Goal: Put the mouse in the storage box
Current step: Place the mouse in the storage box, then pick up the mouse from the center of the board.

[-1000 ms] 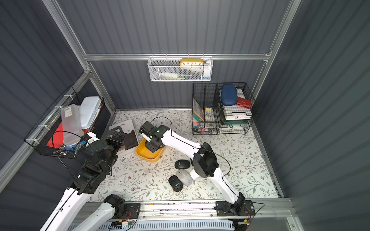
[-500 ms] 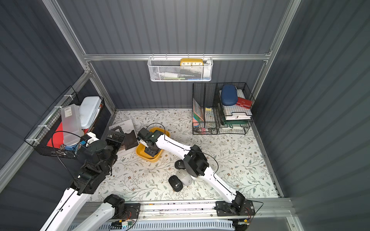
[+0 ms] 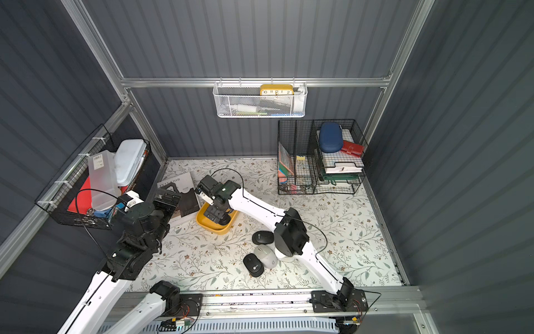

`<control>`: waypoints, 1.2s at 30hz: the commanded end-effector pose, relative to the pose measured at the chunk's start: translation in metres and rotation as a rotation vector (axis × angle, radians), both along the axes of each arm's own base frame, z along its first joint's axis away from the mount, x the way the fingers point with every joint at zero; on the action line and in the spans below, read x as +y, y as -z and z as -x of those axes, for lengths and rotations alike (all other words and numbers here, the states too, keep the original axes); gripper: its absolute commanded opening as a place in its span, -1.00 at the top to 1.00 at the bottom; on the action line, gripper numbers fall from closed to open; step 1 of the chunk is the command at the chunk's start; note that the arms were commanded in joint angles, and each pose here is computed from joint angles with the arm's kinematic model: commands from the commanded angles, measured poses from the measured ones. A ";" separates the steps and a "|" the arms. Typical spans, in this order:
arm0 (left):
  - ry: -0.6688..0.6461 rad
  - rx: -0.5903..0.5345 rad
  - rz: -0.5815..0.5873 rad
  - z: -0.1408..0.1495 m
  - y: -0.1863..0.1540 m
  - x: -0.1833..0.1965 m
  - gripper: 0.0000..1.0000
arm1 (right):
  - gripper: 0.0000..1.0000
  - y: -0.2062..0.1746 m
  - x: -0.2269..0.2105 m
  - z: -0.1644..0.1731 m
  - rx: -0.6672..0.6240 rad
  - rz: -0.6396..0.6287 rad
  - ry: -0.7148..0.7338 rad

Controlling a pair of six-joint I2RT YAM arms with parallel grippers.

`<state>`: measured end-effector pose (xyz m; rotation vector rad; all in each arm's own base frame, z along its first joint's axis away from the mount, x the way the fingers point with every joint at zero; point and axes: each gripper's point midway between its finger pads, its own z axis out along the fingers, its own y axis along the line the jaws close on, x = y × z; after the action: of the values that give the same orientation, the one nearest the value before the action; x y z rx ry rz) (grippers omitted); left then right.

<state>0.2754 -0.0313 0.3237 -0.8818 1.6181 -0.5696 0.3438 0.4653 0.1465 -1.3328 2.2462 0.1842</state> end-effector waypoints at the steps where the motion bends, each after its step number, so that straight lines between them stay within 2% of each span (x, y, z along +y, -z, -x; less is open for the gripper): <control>1: 0.050 -0.015 -0.034 -0.003 -0.009 -0.007 -0.99 | -0.91 -0.049 -0.038 0.020 0.019 -0.046 0.004; 8: 0.185 -0.020 -0.074 -0.017 -0.010 -0.035 -0.99 | -0.90 -0.041 -0.123 0.066 0.045 -0.041 0.056; 13: 0.207 -0.025 -0.068 -0.022 -0.008 -0.041 -0.98 | -0.88 -0.006 -0.159 0.091 0.112 0.036 0.083; 20: 0.196 -0.009 -0.067 -0.022 -0.002 -0.039 -0.98 | -0.85 0.050 -0.171 0.111 0.262 0.173 0.069; 28: 0.189 -0.001 -0.067 -0.021 0.001 -0.037 -0.99 | -0.96 0.080 -0.171 0.100 0.247 0.225 0.064; 32: 0.193 0.003 -0.068 -0.023 0.002 -0.039 -0.99 | -0.94 0.097 -0.173 0.094 0.290 0.250 0.076; 36: 0.191 0.004 -0.073 -0.023 0.001 -0.038 -0.99 | -0.92 0.099 -0.173 0.089 0.313 0.217 0.088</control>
<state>0.2978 -0.0699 0.3192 -0.7013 1.7291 -0.6480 0.2471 0.2876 0.0403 -1.4089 2.6625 0.0770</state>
